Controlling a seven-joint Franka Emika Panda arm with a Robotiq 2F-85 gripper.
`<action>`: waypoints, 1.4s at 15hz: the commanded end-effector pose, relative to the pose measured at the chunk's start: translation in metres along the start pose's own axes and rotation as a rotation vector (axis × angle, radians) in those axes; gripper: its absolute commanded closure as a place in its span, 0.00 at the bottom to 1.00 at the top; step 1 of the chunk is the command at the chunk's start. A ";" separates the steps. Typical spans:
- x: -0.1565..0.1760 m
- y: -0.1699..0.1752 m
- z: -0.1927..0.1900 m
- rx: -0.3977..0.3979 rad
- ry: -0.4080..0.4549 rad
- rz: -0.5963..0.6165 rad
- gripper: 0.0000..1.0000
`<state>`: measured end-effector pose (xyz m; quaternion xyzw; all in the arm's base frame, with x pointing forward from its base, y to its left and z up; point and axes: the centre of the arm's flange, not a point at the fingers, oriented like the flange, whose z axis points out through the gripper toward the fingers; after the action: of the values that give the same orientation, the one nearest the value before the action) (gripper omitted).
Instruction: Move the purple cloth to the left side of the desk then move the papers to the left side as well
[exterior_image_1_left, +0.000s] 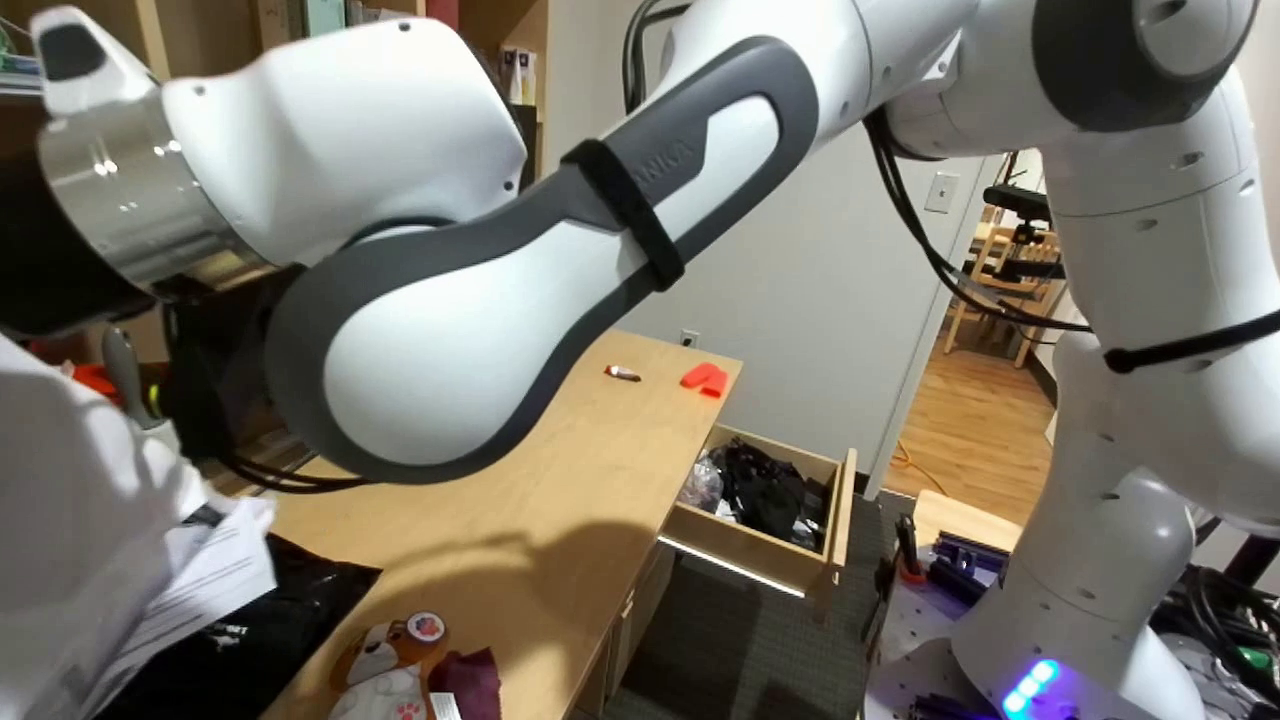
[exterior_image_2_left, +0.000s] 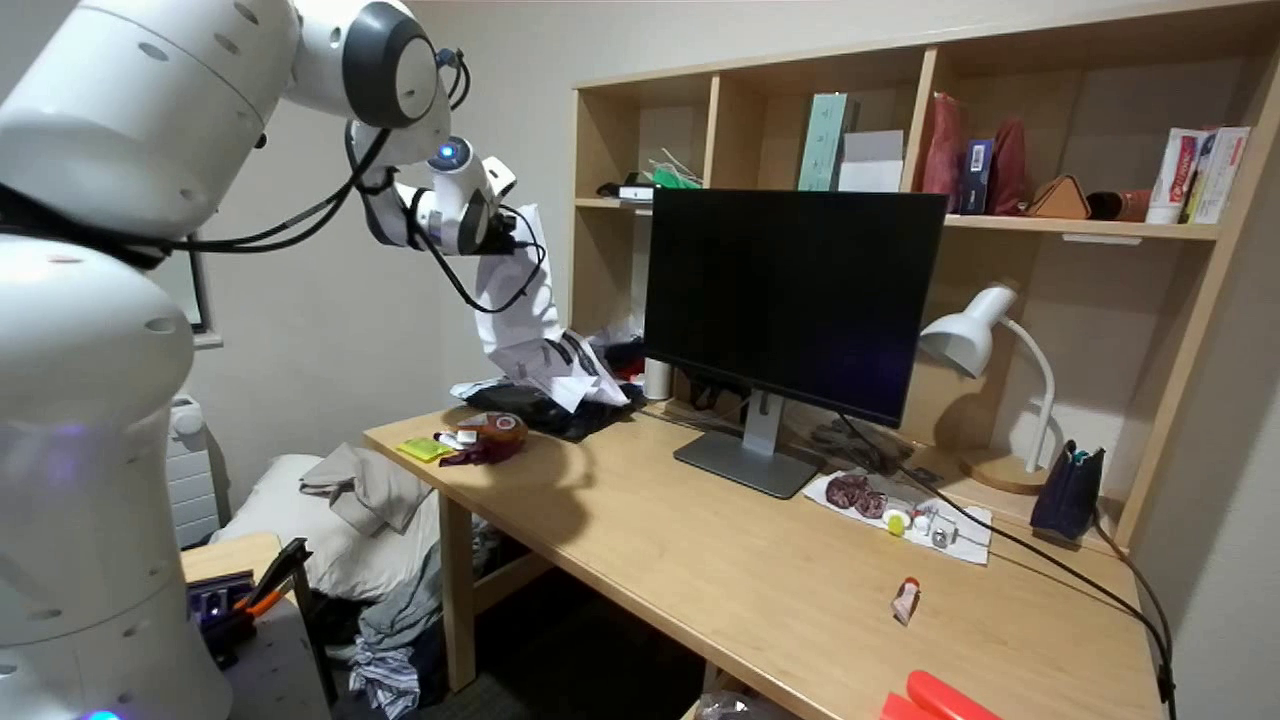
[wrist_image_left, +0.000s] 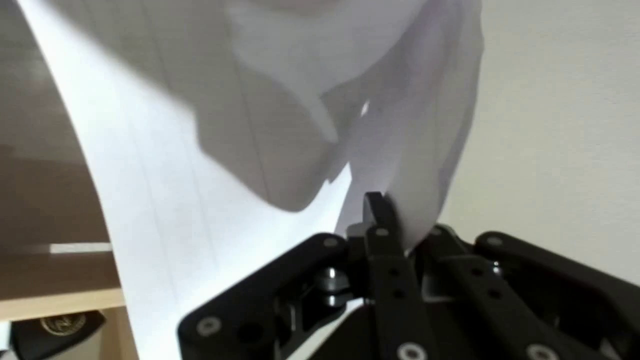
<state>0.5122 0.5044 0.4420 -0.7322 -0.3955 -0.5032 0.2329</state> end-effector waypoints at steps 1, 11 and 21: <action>0.037 -0.042 0.007 0.013 0.034 -0.062 0.94; -0.001 0.050 0.014 -0.084 -0.178 -0.032 0.94; -0.146 0.171 0.040 -0.248 -0.785 0.017 0.94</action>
<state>0.6453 0.3689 0.3313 -0.8820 -0.3723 -0.2887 -0.0077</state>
